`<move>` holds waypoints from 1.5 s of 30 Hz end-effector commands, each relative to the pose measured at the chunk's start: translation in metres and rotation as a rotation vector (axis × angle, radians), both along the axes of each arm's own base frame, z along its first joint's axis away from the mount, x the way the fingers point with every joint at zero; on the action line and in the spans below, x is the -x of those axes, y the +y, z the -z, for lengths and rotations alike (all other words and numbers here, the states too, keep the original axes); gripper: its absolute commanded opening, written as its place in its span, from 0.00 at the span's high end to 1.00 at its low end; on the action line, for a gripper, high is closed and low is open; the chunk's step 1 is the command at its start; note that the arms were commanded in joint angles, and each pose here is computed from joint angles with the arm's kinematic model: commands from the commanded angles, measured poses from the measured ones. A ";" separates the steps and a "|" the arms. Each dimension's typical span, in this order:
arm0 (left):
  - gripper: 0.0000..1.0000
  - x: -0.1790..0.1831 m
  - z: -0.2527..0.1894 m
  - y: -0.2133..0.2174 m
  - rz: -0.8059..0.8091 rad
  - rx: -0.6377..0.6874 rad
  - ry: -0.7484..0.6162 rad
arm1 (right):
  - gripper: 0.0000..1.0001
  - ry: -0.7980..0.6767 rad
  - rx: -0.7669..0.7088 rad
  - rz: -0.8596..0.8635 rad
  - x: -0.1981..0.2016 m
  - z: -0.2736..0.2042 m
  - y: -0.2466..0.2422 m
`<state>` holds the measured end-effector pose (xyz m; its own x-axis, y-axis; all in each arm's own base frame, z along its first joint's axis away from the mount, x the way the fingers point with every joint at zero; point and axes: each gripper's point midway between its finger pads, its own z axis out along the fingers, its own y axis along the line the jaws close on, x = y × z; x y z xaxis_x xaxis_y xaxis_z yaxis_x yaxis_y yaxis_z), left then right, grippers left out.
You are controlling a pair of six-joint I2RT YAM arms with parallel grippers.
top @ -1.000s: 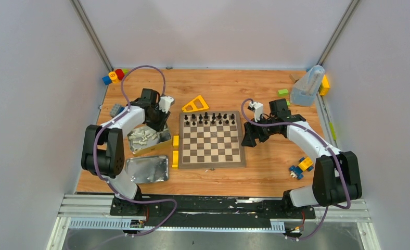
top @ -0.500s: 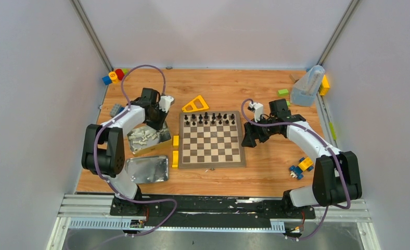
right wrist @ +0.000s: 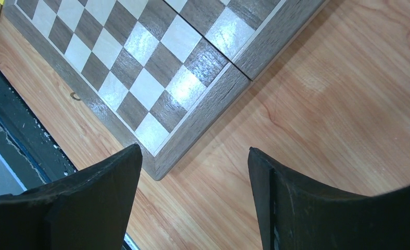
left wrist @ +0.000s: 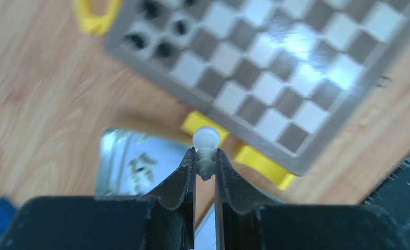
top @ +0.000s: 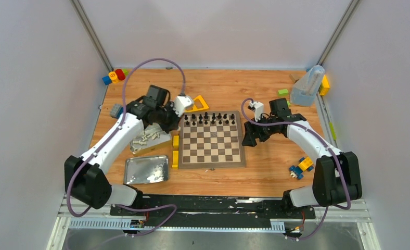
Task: Set up the chess pieces on the board
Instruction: Place the chess piece on the chessboard.
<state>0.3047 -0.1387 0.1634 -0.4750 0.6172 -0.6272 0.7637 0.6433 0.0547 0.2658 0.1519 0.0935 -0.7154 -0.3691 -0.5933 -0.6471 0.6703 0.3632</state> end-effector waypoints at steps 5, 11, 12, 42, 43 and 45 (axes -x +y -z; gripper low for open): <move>0.86 0.092 0.016 -0.115 0.531 -0.029 0.095 | 0.25 -0.172 0.021 0.068 -0.031 -0.044 -0.014; 0.87 0.108 0.037 -0.157 0.644 -0.051 0.153 | 0.25 -0.162 0.006 0.179 -0.039 -0.049 -0.037; 0.87 0.108 0.039 -0.161 0.651 -0.051 0.151 | 0.25 -0.162 0.004 0.191 -0.039 -0.050 -0.041; 0.82 0.101 0.094 -0.161 0.641 -0.182 0.197 | 0.25 -0.140 -0.030 0.190 -0.033 -0.045 -0.047; 0.82 0.101 0.094 -0.161 0.642 -0.183 0.197 | 0.25 -0.137 -0.030 0.189 -0.032 -0.044 -0.047; 0.80 0.103 0.095 -0.159 0.645 -0.191 0.198 | 0.25 -0.136 -0.031 0.189 -0.032 -0.044 -0.047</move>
